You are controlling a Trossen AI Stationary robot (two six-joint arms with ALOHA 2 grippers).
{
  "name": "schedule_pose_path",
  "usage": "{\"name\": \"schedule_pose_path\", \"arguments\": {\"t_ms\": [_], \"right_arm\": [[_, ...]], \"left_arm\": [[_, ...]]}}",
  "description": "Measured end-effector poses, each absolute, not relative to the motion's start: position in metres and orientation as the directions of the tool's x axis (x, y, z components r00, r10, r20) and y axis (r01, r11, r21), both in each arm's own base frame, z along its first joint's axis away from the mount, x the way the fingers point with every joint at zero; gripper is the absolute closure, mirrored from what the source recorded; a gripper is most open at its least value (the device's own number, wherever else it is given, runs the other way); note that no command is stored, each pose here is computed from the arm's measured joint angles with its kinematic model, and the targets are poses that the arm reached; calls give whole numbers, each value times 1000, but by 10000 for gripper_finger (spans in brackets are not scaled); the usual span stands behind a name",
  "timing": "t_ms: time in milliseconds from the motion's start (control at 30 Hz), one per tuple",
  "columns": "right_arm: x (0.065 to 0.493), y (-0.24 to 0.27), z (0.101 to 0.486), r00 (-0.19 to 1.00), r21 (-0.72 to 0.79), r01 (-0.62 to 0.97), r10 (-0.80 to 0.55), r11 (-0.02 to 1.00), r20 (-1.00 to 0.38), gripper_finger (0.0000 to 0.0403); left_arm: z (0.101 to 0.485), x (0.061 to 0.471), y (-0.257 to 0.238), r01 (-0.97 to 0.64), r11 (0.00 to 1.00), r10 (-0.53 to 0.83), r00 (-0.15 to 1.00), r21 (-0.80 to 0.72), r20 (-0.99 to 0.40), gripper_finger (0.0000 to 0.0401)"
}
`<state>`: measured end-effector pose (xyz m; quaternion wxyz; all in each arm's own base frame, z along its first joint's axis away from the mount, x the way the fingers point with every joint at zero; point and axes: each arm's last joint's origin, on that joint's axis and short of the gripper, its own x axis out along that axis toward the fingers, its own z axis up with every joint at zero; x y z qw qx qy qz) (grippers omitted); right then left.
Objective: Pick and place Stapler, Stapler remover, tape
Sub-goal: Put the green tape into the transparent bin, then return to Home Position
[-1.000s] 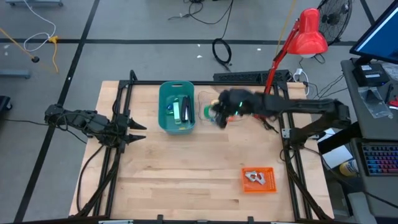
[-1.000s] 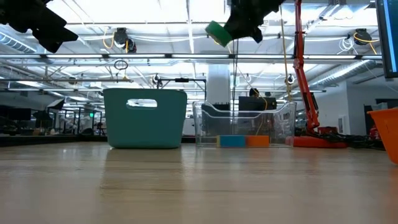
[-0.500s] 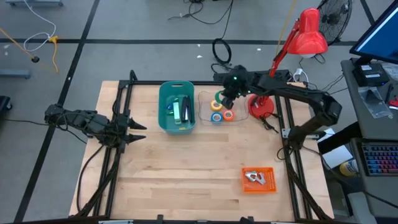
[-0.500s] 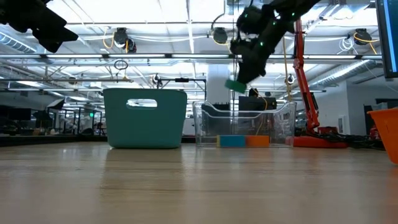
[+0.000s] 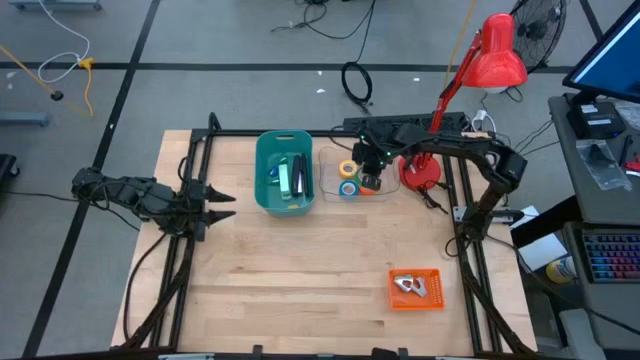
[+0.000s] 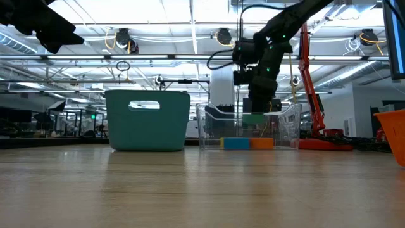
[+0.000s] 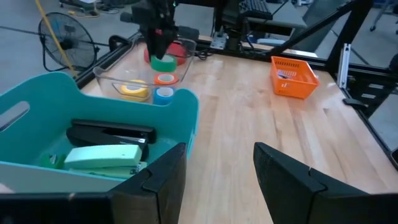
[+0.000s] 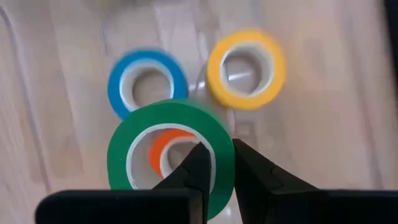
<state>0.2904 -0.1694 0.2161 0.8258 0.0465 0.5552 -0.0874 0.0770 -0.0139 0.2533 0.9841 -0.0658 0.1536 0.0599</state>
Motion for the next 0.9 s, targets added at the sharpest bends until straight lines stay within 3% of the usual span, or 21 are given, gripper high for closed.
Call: {"name": "schedule_pose_path", "arguments": {"t_ms": [200,600,900], "right_arm": [[296,-173,196,314,-26,130,-66,991,-947,364],[295,-178,192,293,-58,122,-91,991,-952,352],[295,-183,193,238,-213,131,-240,968,-941,313]], "left_arm": [[253,77,-14,-141,983,98,946,-121,-310,212],[253,77,-14,-141,982,97,946,-125,-310,212],[253,77,-14,-139,983,96,946,-120,-310,212]]}}
